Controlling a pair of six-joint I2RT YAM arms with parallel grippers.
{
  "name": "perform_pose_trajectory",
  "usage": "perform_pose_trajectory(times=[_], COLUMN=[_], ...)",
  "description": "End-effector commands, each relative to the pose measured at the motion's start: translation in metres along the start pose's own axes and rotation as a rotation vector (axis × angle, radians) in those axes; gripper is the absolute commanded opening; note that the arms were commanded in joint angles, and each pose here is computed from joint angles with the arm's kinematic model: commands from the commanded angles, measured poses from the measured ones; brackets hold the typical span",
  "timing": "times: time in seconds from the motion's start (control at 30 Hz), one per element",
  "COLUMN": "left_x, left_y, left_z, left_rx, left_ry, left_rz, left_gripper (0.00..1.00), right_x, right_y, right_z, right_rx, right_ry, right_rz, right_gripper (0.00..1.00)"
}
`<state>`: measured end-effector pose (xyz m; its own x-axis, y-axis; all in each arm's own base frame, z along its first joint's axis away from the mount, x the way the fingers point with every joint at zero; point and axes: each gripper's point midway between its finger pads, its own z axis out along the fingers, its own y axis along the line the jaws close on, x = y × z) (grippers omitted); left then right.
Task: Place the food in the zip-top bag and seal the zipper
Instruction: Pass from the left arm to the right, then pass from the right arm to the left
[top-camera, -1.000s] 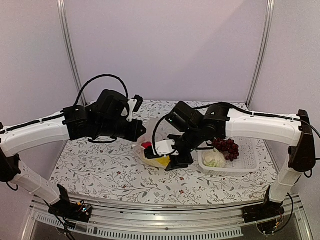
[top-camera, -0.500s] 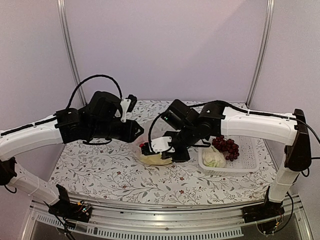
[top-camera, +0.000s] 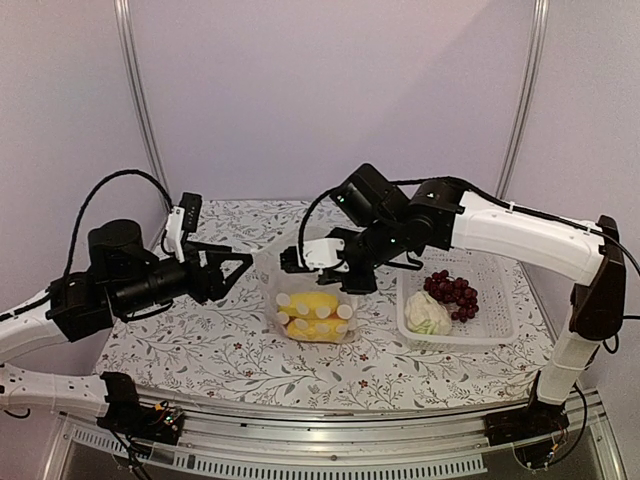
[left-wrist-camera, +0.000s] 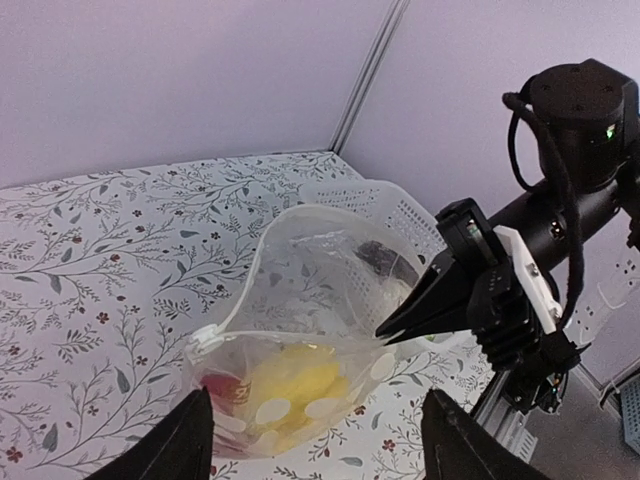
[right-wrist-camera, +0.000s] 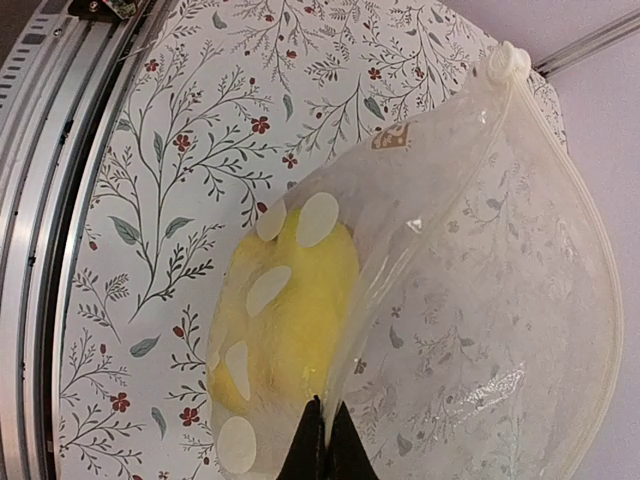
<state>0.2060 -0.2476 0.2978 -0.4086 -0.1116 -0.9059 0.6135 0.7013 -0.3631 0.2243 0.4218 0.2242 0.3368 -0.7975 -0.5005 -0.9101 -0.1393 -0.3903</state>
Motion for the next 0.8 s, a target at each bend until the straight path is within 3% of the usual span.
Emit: perform_pose_trajectory(times=[0.0, 0.17, 0.33, 0.77], left_x=[0.015, 0.042, 0.045, 0.073], left_y=[0.004, 0.013, 0.021, 0.035], left_z=[0.01, 0.025, 0.033, 0.057], left_rx=[0.003, -0.002, -0.024, -0.041], left_ry=[0.006, 0.041, -0.001, 0.084], left_rz=[0.056, 0.134, 0.152, 0.237], left_gripper=[0.68, 0.65, 0.62, 0.55], right_x=[0.003, 0.002, 0.006, 0.01], right_y=[0.006, 0.007, 0.015, 0.039], right_z=[0.002, -0.004, -0.008, -0.027], right_rx=[-0.019, -0.018, -0.044, -0.12], right_ry=[-0.001, -0.008, -0.006, -0.039], right_rz=[0.02, 0.013, -0.005, -0.057], right_gripper=[0.0, 0.0, 0.0, 0.0])
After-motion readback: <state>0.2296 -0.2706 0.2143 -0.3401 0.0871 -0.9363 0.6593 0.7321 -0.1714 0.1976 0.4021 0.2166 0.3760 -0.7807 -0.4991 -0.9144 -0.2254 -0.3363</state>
